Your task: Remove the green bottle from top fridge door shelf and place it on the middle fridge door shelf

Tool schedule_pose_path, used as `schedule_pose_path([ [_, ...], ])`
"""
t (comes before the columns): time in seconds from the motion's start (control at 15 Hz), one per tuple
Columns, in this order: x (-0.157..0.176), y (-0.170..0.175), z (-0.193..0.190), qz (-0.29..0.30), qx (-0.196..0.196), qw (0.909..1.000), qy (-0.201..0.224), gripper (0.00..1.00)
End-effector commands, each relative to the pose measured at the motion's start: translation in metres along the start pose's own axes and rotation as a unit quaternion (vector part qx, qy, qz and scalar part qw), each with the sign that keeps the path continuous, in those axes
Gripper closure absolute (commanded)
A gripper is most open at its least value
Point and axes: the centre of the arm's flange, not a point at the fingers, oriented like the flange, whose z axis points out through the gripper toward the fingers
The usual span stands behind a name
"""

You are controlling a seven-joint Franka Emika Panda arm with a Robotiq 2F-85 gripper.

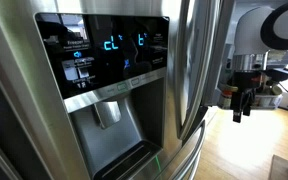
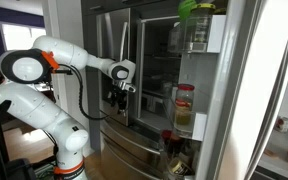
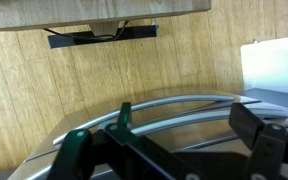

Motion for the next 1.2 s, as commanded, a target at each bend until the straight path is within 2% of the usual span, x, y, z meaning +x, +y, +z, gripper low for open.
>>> schedule_pose_path([
  [0.0, 0.0, 0.0, 0.0, 0.0, 0.0, 1.0, 0.0, 0.0],
  [0.27, 0.0, 0.0, 0.0, 0.0, 0.0, 1.0, 0.0, 0.0],
  [0.4, 0.0, 0.017, -0.017, 0.022, -0.077, 0.9964, 0.03, 0.0],
  [0.53, -0.004, 0.035, -0.043, 0.04, -0.119, 0.9907, 0.052, 0.0],
  [0.8, -0.02, 0.069, -0.107, 0.098, -0.182, 0.9701, 0.127, 0.0],
  [1.07, -0.042, 0.079, -0.164, 0.151, -0.221, 0.9387, 0.217, 0.0],
  [1.13, -0.032, 0.077, -0.148, 0.127, -0.2, 0.9541, 0.183, 0.0],
])
